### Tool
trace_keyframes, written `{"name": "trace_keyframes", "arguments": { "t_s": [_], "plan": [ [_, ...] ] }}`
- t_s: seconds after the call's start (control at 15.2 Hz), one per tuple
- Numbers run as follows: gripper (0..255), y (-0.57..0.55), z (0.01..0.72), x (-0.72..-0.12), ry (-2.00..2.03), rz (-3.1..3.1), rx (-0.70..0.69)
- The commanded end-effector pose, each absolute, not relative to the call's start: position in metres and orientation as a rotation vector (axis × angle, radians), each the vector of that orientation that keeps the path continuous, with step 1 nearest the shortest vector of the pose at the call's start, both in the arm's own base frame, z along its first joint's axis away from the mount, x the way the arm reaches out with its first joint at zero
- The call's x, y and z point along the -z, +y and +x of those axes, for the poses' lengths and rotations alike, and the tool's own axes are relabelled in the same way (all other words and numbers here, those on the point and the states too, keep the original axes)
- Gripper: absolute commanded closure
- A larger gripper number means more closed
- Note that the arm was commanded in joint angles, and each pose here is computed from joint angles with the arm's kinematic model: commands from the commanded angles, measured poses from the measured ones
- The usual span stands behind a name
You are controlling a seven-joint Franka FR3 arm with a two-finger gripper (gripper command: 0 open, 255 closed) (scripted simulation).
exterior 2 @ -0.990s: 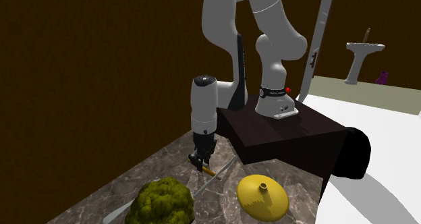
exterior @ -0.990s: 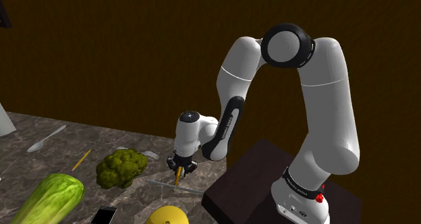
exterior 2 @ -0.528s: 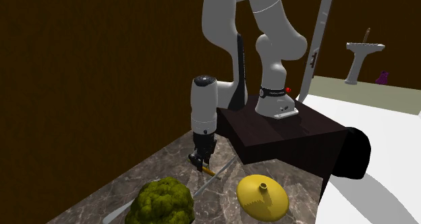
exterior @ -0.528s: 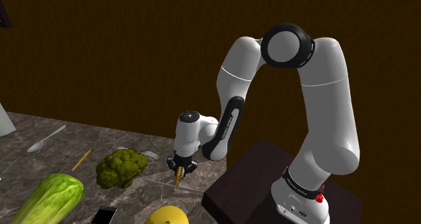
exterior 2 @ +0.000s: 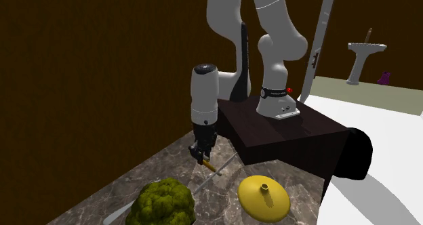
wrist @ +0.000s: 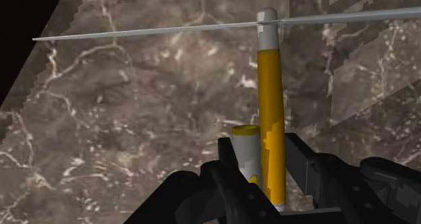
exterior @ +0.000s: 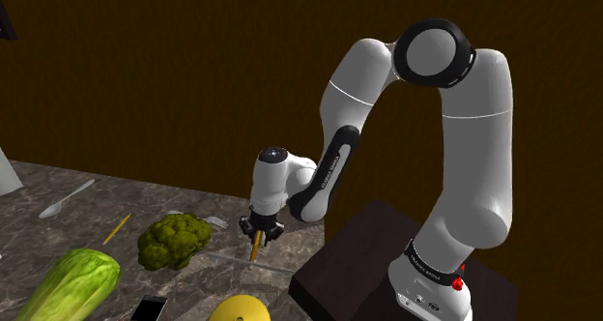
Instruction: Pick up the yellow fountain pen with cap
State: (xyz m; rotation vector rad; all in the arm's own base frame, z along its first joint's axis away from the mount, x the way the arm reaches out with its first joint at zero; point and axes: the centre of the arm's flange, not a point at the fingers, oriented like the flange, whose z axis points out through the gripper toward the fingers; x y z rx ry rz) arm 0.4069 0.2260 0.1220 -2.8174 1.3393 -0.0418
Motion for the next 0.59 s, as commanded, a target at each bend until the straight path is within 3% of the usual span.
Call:
{"name": "trace_keyframes", "arguments": {
  "t_s": [0.0,0.53],
  "plan": [
    [255,0.227,0.406,-0.133,1.339,-2.818,0.041],
    [255,0.227,0.406,-0.165,1.339,-2.818,0.041]
  ]
}}
